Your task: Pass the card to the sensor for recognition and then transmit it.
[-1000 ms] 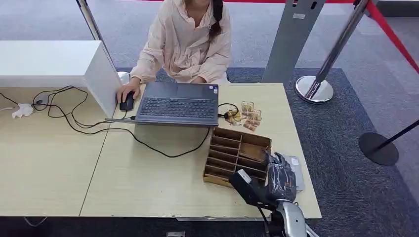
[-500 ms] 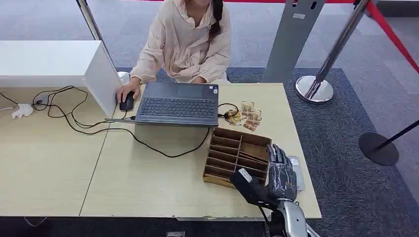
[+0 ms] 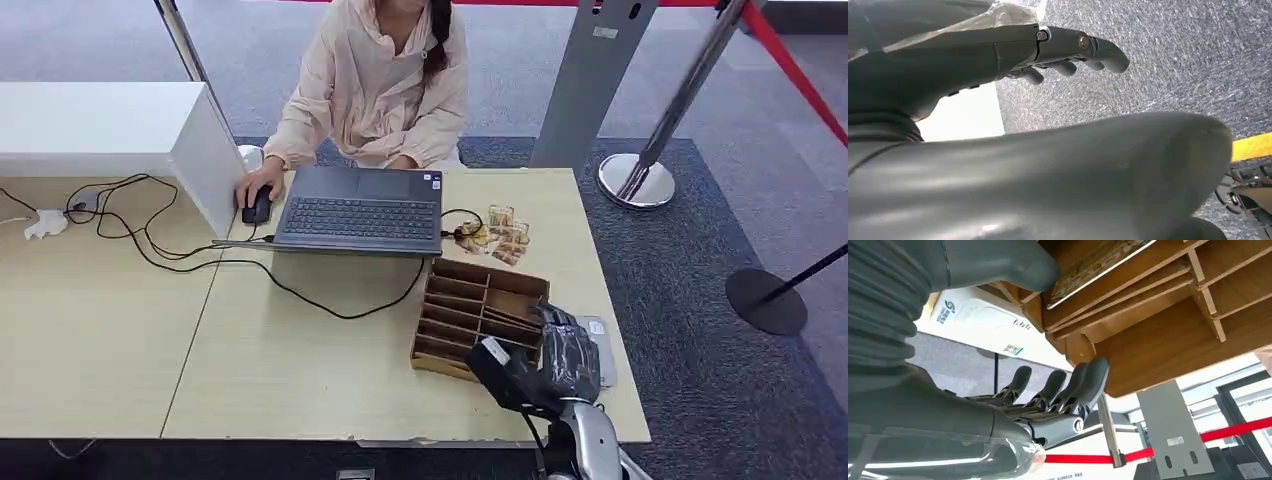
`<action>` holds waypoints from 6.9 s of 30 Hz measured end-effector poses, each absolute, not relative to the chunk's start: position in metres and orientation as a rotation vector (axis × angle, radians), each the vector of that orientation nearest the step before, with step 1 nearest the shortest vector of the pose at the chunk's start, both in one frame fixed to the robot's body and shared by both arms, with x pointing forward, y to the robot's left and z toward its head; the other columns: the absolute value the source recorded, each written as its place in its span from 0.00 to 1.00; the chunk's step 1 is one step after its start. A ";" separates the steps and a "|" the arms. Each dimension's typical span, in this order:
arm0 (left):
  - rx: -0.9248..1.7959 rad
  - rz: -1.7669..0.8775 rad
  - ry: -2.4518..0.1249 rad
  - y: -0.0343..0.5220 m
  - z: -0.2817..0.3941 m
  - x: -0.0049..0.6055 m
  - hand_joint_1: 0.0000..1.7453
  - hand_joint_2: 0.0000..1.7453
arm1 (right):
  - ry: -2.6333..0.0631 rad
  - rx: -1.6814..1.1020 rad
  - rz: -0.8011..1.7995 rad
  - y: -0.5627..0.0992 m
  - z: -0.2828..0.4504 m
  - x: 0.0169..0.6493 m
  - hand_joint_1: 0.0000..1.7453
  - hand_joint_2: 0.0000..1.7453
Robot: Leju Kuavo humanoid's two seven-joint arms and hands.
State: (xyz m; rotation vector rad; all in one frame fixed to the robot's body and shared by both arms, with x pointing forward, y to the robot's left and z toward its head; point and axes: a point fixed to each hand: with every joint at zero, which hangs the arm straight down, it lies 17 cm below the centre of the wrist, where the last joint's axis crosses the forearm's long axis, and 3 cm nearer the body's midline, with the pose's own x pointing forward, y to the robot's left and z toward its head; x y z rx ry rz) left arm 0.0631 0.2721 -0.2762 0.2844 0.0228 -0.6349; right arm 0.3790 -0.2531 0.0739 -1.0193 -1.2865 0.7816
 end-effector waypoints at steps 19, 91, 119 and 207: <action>0.282 -0.641 0.024 0.272 -0.276 0.063 0.00 0.00 | -1.306 -1.014 0.787 -0.245 0.080 0.382 0.38 1.00; 0.284 -0.652 0.033 0.272 -0.276 0.062 0.00 0.00 | -1.335 -0.931 0.829 -0.212 0.082 0.384 0.52 1.00; 0.285 -0.647 0.033 0.273 -0.276 0.062 0.00 0.00 | -1.309 -0.932 0.852 -0.214 0.073 0.381 0.59 1.00; 0.281 -0.660 0.021 0.272 -0.276 0.063 0.00 0.00 | -1.549 -1.122 0.800 -0.218 0.186 0.392 0.55 1.00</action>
